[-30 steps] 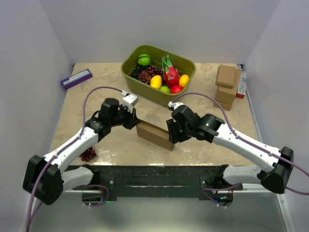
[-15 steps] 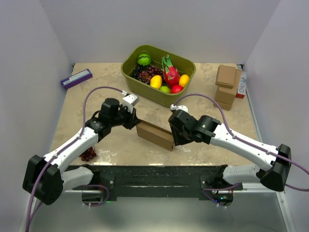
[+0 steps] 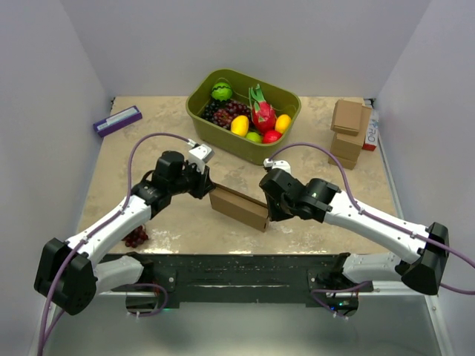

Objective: Fold the paper box

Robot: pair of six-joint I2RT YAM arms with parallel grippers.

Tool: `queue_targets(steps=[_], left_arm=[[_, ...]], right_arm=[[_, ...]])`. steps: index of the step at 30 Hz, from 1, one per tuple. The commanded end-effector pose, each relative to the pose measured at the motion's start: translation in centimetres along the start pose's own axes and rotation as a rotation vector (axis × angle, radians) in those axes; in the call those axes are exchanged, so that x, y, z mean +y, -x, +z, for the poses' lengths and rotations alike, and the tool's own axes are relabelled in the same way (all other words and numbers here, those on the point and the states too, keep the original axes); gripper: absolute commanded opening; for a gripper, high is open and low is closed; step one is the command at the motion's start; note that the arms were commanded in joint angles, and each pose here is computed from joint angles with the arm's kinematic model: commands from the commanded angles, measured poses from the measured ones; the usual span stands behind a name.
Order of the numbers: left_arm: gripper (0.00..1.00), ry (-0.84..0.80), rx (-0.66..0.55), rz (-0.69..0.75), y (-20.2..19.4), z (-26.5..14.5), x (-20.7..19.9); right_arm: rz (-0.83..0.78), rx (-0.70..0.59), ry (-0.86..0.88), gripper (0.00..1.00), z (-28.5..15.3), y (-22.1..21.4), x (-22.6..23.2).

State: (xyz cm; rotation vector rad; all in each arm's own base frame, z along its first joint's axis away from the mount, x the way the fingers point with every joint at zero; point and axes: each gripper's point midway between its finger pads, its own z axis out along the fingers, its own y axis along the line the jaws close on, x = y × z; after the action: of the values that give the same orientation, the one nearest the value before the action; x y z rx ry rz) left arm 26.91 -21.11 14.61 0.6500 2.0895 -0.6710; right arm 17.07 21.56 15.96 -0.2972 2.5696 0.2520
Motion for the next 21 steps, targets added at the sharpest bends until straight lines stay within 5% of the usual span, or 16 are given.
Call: queue_targets(steps=[1, 14, 21], left_arm=[[0.17, 0.011, 0.021, -0.002, -0.3, -0.4, -0.1], [0.16, 0.005, 0.020, 0.006, -0.4, -0.5, -0.5], [0.15, -0.004, 0.025, 0.009, -0.5, -0.5, -0.8]], right_arm=[[0.033, -0.057, -0.014, 0.24, 0.1, 1.0, -0.1], [0.050, -0.089, -0.018, 0.02, 0.3, 1.9, 0.2], [0.086, -0.108, 0.024, 0.00, 0.2, 2.4, 1.0]])
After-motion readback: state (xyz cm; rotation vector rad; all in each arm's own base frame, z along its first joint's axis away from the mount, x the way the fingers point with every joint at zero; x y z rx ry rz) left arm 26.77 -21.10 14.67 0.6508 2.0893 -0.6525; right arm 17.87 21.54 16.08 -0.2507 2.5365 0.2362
